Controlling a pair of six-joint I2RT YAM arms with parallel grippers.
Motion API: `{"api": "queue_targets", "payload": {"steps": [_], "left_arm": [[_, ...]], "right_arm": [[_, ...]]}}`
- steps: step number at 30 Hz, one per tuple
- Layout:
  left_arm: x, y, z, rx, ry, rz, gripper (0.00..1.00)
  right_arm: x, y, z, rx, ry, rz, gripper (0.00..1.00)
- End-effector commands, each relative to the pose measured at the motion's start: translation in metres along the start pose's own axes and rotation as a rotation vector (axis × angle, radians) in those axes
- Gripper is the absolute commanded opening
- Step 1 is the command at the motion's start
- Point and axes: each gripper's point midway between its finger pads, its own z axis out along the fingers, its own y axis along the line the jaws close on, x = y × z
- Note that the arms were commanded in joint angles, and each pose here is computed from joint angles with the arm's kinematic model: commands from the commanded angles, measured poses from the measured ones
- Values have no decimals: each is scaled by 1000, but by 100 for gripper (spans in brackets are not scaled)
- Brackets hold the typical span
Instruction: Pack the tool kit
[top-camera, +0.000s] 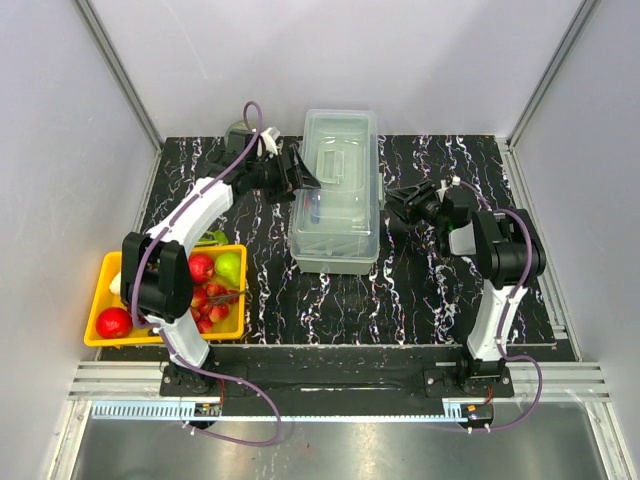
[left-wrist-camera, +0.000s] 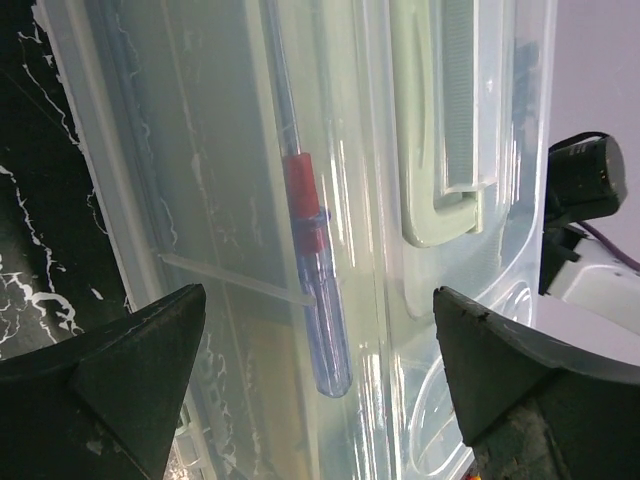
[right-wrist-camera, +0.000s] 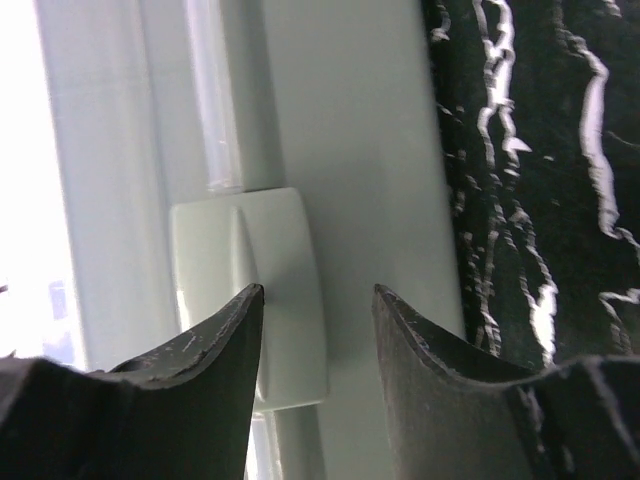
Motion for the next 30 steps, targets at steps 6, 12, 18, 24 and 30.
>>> {"api": "queue_targets", "payload": {"steps": [6, 12, 18, 24, 30], "left_arm": [[-16, -1, -11, -91, -32, 94, 99], [-39, 3, -27, -165, -110, 151, 99], [-53, -3, -30, -135, -122, 171, 99], [-43, -6, -13, -58, -41, 145, 99], [-39, 2, 5, -42, 11, 100, 99]], "right_arm": [[8, -23, -16, 410, 29, -181, 54], [-12, -31, -29, 581, 4, -286, 53], [-17, -32, -18, 602, 58, -346, 32], [-14, -20, 2, 600, 167, -472, 19], [2, -20, 23, 579, 263, -508, 8]]}}
